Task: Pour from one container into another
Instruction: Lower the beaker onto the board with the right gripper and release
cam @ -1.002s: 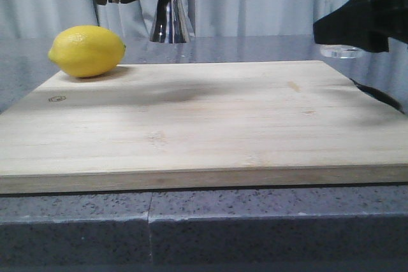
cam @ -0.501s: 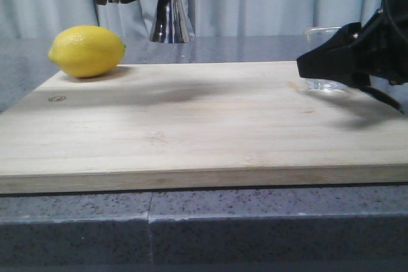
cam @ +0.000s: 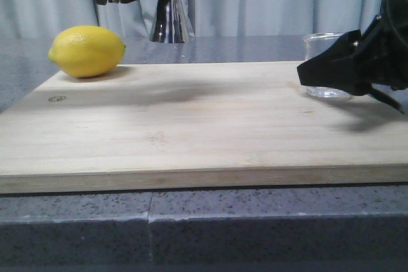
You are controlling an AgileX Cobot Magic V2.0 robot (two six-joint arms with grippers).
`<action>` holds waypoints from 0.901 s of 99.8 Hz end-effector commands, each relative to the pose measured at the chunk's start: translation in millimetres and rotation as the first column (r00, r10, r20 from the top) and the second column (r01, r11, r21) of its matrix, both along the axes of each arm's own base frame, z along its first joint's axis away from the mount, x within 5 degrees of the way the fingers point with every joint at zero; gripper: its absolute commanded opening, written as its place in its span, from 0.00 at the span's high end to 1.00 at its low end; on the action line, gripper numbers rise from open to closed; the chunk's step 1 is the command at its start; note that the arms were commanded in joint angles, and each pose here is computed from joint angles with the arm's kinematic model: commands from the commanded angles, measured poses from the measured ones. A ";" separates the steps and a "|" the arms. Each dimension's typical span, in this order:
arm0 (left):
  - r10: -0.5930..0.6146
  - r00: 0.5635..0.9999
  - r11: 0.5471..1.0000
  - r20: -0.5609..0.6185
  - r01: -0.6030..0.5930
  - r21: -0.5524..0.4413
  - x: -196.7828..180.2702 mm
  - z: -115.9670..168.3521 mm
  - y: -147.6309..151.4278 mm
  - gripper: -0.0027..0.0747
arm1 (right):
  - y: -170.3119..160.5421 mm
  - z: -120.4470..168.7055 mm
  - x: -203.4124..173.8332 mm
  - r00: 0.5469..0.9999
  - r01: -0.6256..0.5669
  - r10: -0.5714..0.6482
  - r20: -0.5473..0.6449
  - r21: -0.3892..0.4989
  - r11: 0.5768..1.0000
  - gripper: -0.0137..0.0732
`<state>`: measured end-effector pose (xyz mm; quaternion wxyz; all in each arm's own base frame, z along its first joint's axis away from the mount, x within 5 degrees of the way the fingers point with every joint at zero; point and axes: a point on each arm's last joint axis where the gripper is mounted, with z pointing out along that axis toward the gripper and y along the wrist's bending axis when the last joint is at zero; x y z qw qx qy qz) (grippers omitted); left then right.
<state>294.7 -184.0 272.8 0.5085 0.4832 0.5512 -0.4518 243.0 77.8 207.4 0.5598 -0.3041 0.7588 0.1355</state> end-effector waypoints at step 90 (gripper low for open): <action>-0.038 0.998 0.987 0.052 0.046 -0.152 -9.4 35.9 -0.9 0.77 | -5.9 51.8 -32.2 0.987 0.159 -0.155 -0.044 0.116 0.980 0.15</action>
